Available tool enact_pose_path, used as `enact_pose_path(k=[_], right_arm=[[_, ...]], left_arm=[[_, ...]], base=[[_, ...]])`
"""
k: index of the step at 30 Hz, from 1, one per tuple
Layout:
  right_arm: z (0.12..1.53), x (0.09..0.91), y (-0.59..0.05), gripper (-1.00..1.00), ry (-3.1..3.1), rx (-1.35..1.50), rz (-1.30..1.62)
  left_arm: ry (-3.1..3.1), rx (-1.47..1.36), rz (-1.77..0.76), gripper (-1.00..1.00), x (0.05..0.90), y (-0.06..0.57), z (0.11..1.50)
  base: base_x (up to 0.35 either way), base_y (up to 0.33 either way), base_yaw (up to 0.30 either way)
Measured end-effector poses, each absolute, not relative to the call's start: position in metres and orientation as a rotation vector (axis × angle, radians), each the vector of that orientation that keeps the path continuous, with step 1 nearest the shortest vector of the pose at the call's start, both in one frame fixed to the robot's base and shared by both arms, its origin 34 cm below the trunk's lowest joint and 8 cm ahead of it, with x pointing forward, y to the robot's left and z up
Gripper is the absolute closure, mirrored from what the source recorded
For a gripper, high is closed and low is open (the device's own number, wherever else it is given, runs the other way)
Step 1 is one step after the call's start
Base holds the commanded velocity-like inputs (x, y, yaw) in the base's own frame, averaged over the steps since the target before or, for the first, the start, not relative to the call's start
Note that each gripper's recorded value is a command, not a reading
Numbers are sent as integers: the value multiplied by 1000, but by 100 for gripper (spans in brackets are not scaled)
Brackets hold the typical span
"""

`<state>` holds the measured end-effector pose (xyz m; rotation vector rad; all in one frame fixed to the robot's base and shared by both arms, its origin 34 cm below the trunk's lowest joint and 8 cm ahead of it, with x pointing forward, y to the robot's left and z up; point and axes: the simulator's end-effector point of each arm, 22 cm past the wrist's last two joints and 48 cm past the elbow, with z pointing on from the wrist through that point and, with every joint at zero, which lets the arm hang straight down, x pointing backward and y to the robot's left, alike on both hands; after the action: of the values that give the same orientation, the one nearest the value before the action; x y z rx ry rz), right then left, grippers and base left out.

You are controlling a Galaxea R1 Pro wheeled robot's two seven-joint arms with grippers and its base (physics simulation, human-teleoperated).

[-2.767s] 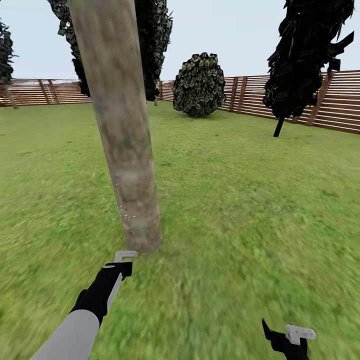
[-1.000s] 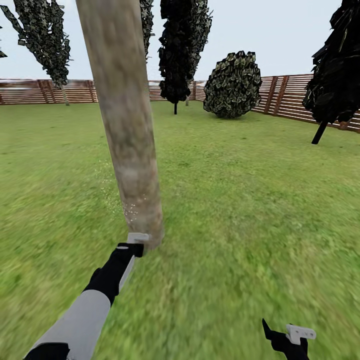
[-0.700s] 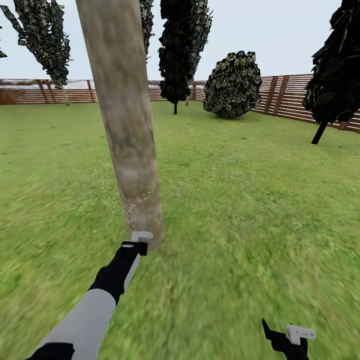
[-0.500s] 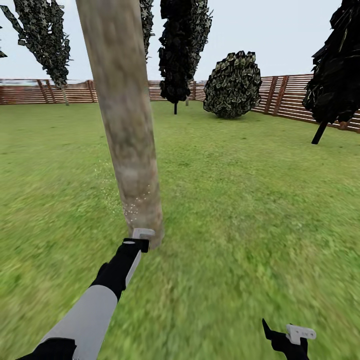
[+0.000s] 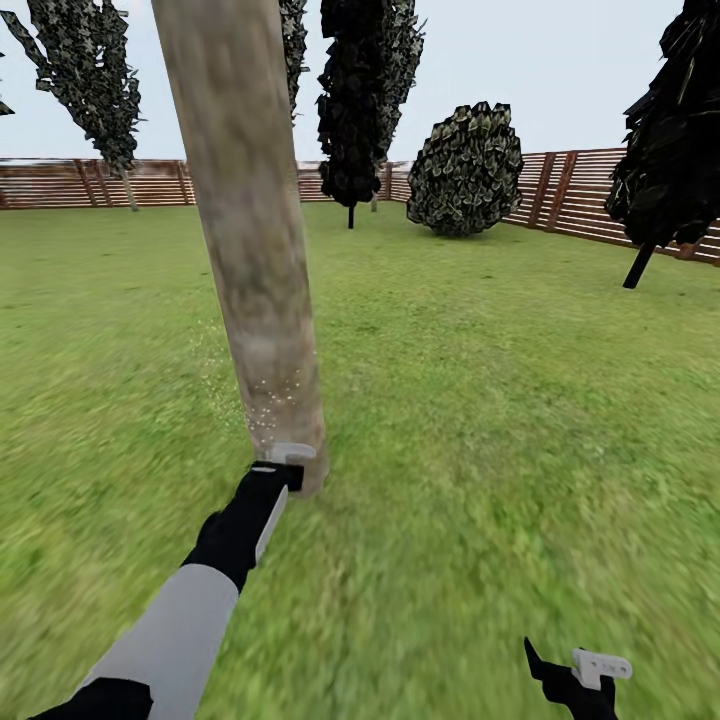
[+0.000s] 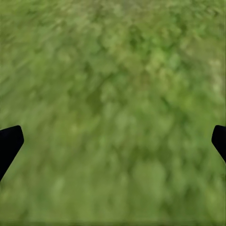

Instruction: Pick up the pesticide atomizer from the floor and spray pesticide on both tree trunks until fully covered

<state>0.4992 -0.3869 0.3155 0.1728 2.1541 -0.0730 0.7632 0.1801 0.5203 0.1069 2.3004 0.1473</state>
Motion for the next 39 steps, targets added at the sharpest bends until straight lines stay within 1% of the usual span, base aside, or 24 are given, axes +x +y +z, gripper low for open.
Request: enact_pose_path(k=[3, 5, 8, 10, 12, 14, 16, 19, 21, 24, 26, 29, 35, 39], right_arm=[[315, 499, -387, -100, 2154, 173, -73], [316, 499, -387, -100, 2154, 172, -74], [315, 499, -387, -100, 2154, 172, -73], [315, 499, -387, -100, 2154, 172, -73], [315, 499, -387, -100, 2154, 173, -73], [315, 499, -387, -100, 2154, 173, -73], [315, 499, -387, -100, 2154, 173, -73], [316, 499, -387, -100, 2154, 173, -74], [315, 499, -386, -100, 2155, 173, -72], [315, 499, -387, -100, 2154, 173, -73], [315, 499, -387, -100, 2154, 173, -73], [315, 499, -387, -100, 2154, 173, -73], [315, 499, -387, -100, 2155, 172, -73], [315, 499, -387, -100, 2155, 173, -73]], left_arm=[[2303, 125, 168, 100, 764, 182, 531], [2287, 114, 189, 100, 768, 193, 541], [2283, 97, 260, 100, 770, 235, 542], [2295, 22, 274, 100, 769, 274, 539], [2301, -33, 254, 100, 768, 289, 538], [2303, -42, 235, 100, 767, 284, 537], [2313, -25, 190, 100, 767, 259, 537], [2293, 89, 133, 100, 769, 196, 560], [2299, 97, 188, 100, 769, 215, 561], [2302, 89, 256, 100, 769, 264, 559], [2308, 89, 227, 100, 770, 278, 558], [2301, 90, 194, 100, 772, 271, 562], [2213, 104, 92, 100, 782, 215, 610], [2238, 94, 135, 100, 785, 231, 624]], base=[[0, 0, 0], [0, 0, 0], [0, 0, 0], [0, 0, 0], [0, 0, 0], [0, 0, 0], [0, 0, 0], [0, 0, 0], [0, 0, 0], [0, 0, 0], [0, 0, 0], [-37, 9, 0], [-116, 27, 0], [-2, 1, 0]])
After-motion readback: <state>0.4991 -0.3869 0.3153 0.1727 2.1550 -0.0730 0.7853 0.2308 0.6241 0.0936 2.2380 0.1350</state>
